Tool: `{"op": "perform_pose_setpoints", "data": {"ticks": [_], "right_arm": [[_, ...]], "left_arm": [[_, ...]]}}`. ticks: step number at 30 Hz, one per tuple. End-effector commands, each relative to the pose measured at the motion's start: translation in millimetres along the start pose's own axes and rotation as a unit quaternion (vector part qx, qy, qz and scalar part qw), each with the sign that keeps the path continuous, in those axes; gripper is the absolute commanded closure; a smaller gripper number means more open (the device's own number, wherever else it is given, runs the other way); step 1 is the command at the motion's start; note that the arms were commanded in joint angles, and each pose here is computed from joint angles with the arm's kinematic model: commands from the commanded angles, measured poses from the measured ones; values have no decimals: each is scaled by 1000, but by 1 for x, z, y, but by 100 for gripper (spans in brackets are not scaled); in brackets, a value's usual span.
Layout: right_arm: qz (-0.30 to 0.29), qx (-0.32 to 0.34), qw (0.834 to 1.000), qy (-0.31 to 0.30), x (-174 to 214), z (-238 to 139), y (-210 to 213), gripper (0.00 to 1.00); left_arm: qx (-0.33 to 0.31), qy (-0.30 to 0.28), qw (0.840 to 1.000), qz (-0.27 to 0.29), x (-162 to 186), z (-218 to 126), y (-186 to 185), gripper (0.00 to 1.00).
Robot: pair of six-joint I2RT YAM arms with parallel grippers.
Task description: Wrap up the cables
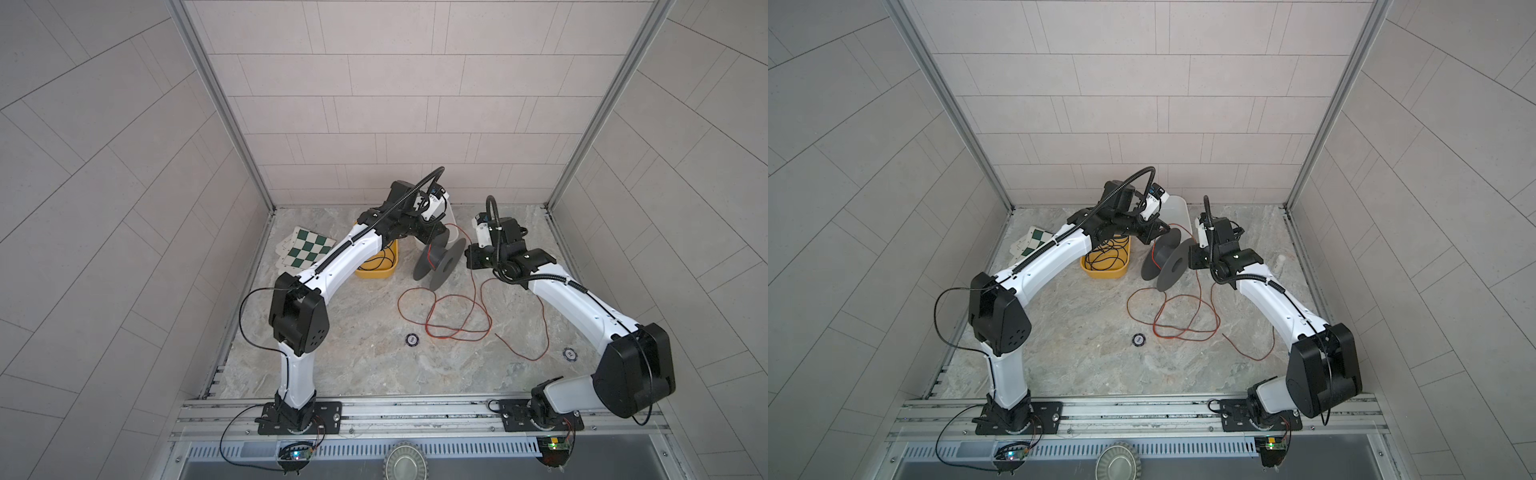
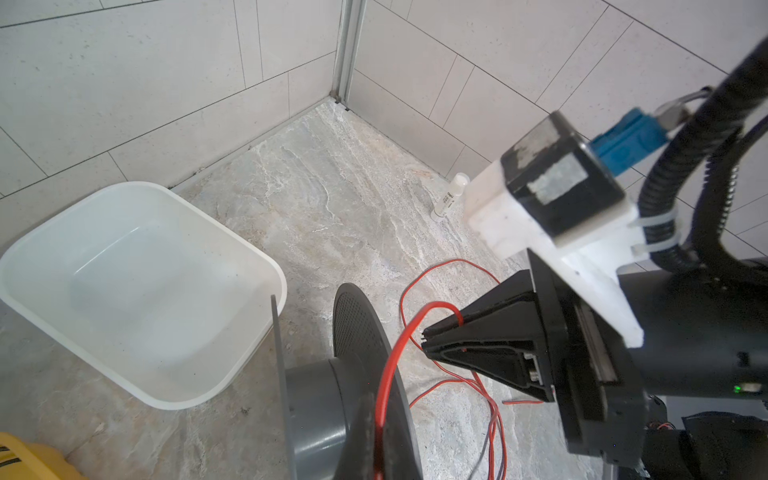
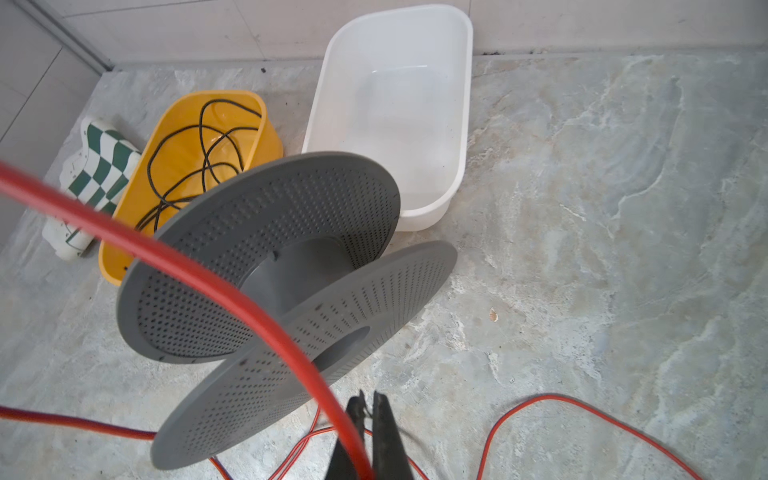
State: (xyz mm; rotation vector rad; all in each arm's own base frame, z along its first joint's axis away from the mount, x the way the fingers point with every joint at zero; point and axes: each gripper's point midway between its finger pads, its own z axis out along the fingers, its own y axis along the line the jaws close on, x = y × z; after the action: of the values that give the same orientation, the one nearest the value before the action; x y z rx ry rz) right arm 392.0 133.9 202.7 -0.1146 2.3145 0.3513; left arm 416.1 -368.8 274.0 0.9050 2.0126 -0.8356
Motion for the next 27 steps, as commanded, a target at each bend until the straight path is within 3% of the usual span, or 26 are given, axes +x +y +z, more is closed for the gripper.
{"op": "perform_pose_setpoints", "data": {"ticks": [1, 10, 17, 21, 27], "right_arm": [[-12, 11, 999, -35, -23, -13, 0, 100], [-59, 53, 996, -40, -23, -9, -15, 100], [-67, 47, 996, -24, -11, 5, -19, 100], [-68, 30, 997, -18, -5, 10, -17, 100], [-47, 36, 998, 7, 6, 26, -27, 100]], "left_arm": [[-15, 3, 1000, 4, 3, 5, 12, 100], [-37, 19, 999, -8, 23, 11, 30, 63], [-37, 26, 999, -30, 28, 6, 40, 37], [-36, 34, 999, -22, 34, 5, 40, 30], [-41, 55, 997, -28, 51, 14, 47, 28]]}}
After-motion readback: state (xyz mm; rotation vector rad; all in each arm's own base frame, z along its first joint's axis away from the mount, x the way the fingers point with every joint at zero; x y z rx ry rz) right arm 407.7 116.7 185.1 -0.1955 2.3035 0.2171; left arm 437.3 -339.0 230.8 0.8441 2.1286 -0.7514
